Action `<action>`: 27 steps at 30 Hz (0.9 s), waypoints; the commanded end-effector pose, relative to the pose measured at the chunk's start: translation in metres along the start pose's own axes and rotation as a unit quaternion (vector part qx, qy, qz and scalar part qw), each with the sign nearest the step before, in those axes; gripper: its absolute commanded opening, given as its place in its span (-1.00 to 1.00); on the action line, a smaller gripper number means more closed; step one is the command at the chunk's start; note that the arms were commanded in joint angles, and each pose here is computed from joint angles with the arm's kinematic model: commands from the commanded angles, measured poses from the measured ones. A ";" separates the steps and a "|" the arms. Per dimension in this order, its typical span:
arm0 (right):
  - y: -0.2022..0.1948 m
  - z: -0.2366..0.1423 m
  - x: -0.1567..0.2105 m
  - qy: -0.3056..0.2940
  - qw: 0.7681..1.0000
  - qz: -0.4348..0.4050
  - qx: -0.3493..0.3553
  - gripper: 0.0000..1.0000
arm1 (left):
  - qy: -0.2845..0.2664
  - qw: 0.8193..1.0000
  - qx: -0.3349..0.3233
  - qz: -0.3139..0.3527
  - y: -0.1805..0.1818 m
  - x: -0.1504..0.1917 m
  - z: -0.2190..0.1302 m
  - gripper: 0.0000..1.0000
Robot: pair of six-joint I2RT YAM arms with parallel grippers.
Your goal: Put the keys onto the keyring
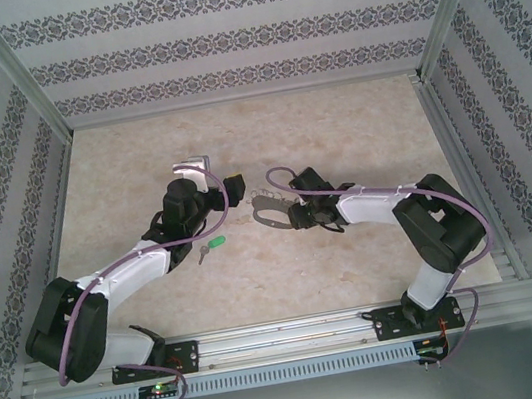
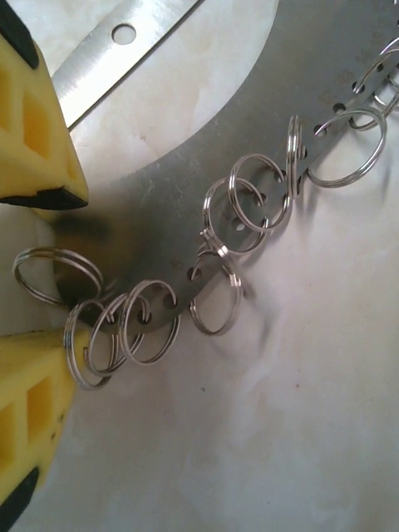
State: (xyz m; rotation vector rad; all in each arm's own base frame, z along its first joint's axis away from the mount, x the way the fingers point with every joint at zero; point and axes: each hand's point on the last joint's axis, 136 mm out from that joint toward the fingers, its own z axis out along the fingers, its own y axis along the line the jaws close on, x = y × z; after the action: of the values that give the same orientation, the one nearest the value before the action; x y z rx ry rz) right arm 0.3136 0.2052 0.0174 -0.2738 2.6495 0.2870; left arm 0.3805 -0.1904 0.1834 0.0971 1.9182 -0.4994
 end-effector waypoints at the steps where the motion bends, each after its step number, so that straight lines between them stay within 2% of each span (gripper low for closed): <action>1: -0.005 -0.001 -0.003 -0.001 1.000 -0.015 0.028 -0.21 | -0.014 1.000 0.020 0.001 -0.011 -0.004 0.000 1.00; 16: -0.004 -0.008 -0.005 -0.005 0.999 -0.018 0.026 -0.51 | -0.014 1.000 0.023 -0.002 -0.012 -0.003 0.003 1.00; 24: -0.002 -0.011 -0.007 -0.008 0.999 -0.023 0.025 -0.78 | -0.023 0.999 0.040 0.016 -0.017 -0.006 0.001 1.00; 27: -0.002 -0.015 -0.009 -0.010 0.999 -0.025 0.026 -0.97 | -0.035 0.997 0.061 0.026 -0.025 -0.010 -0.001 1.00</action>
State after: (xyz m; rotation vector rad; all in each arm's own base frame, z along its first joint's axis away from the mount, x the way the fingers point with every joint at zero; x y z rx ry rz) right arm 0.3128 0.1992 0.0187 -0.2980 2.6500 0.2223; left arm 0.3810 -0.1991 0.1870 0.1360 1.8866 -0.5407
